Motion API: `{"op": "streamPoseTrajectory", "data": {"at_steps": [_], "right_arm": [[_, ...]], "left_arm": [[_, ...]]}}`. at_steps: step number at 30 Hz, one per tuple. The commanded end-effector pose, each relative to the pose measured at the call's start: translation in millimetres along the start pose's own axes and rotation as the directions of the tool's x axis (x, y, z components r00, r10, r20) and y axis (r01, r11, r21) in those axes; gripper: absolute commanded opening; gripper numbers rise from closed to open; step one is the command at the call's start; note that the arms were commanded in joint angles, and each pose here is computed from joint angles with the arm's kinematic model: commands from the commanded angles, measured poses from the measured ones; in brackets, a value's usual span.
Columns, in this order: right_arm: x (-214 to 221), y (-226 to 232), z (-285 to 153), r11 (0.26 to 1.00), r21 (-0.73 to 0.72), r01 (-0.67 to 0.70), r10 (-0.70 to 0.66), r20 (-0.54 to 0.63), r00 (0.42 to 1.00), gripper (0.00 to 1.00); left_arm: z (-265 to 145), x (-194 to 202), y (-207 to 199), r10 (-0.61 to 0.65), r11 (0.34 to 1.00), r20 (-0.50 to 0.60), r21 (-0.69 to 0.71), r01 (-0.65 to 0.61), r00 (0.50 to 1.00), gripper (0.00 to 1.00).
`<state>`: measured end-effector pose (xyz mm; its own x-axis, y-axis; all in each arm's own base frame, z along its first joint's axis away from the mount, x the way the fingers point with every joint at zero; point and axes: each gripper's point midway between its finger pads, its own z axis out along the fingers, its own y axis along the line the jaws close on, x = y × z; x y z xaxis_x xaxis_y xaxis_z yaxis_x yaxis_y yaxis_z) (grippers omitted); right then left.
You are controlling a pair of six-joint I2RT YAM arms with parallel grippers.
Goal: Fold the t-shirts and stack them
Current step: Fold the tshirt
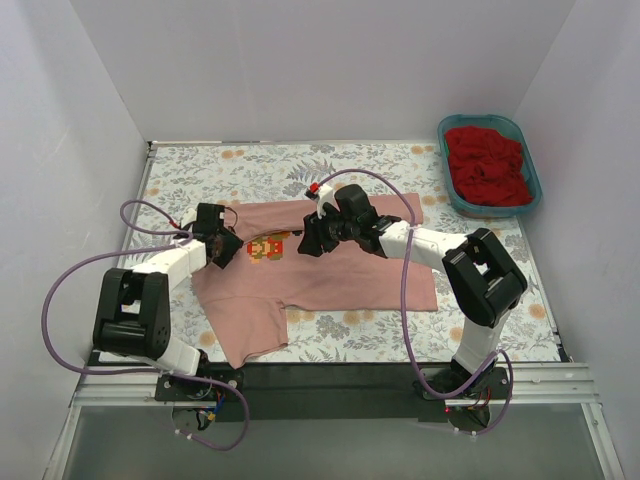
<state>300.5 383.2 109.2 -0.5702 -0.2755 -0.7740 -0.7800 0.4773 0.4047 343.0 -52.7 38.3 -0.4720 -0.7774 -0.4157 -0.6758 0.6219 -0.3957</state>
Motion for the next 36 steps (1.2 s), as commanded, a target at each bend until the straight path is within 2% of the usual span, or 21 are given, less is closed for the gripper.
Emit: {"op": "streamPoseTrajectory", "data": {"at_steps": [1,16,24,31,36], "right_arm": [[-21.6,8.8,2.6,0.998,-0.037,0.052,-0.05,0.06,0.997,0.5],[-13.5,10.5,5.3,0.997,-0.063,0.052,-0.049,0.041,0.998,0.5],[-11.1,12.9,9.3,0.996,-0.079,0.05,-0.047,0.032,0.998,0.5],[-14.7,14.6,13.8,0.994,-0.086,0.066,-0.063,0.034,0.997,0.5],[-19.7,15.6,22.6,0.991,-0.095,0.088,-0.085,0.039,0.996,0.49]], "left_arm": [[3.1,-6.0,-10.8,-0.068,0.997,0.012,0.037,0.067,0.998,0.39],[11.4,-11.0,5.4,-0.134,0.991,0.064,0.025,0.133,0.989,0.39],[10.0,-13.7,6.8,-0.166,0.985,0.092,0.068,0.16,0.982,0.37],[13.8,-13.6,1.0,-0.166,0.984,0.081,0.086,0.158,0.983,0.24],[5.5,-20.7,-4.8,-0.156,0.984,0.096,0.105,0.146,0.983,0.0]]}}
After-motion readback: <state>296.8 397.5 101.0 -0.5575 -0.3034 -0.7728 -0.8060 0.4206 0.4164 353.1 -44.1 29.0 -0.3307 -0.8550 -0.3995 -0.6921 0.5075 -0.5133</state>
